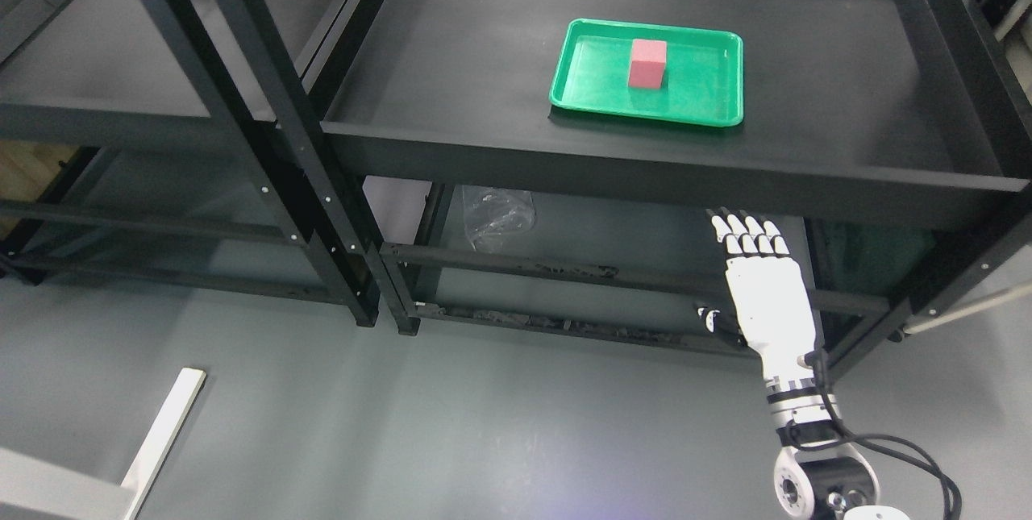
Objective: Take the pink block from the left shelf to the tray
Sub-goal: 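Reach the right hand over the green tray onto the pink block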
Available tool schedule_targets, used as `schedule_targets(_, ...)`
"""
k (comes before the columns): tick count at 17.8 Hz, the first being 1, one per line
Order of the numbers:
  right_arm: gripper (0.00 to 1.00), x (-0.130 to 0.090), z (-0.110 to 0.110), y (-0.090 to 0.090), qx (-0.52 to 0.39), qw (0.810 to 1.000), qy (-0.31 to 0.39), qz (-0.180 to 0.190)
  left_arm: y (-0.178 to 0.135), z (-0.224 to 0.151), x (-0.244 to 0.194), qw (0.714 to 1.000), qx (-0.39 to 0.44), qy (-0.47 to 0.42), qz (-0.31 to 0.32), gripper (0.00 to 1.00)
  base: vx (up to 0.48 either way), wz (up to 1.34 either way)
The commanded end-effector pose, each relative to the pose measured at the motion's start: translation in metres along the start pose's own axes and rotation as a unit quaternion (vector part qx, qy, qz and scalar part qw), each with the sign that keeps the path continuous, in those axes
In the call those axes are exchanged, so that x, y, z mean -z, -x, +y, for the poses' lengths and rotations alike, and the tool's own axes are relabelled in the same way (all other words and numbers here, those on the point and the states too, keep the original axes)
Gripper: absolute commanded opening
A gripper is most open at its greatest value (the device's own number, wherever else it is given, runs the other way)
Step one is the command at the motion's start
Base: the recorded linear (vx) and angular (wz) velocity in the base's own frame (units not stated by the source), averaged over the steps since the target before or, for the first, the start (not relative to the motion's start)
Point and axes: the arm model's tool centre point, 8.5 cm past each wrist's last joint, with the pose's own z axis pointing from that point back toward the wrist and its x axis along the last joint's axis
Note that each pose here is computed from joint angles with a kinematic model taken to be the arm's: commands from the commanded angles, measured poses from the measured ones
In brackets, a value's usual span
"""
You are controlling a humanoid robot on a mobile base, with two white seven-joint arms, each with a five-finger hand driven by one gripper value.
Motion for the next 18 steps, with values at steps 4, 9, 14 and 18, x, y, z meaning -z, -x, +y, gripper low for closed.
schedule_targets(4, 0.99, -0.003, 0.008, -0.016, -0.222, 0.973, -0.012, -0.066, -0.025, 0.009, 0.001, 1.000, -0.004, -0.007, -0.024, 1.00, 0.263, -0.05)
schedule_targets(9, 0.99, -0.001, -0.018, -0.020, -0.193, 0.970, 0.132, -0.065, -0.025, 0.009, 0.001, 1.000, -0.004, -0.007, -0.024, 1.00, 0.274, -0.01)
schedule_targets(14, 0.99, 0.006, -0.025, -0.024, -0.159, 0.974, 0.155, -0.053, -0.025, 0.009, 0.001, 1.000, -0.004, -0.007, -0.024, 1.00, 0.261, 0.00)
schedule_targets(18, 0.99, 0.009, -0.025, -0.030, -0.149, 0.975, 0.154, -0.058, -0.025, 0.009, 0.001, 1.000, -0.004, -0.007, -0.024, 1.00, 0.252, -0.02)
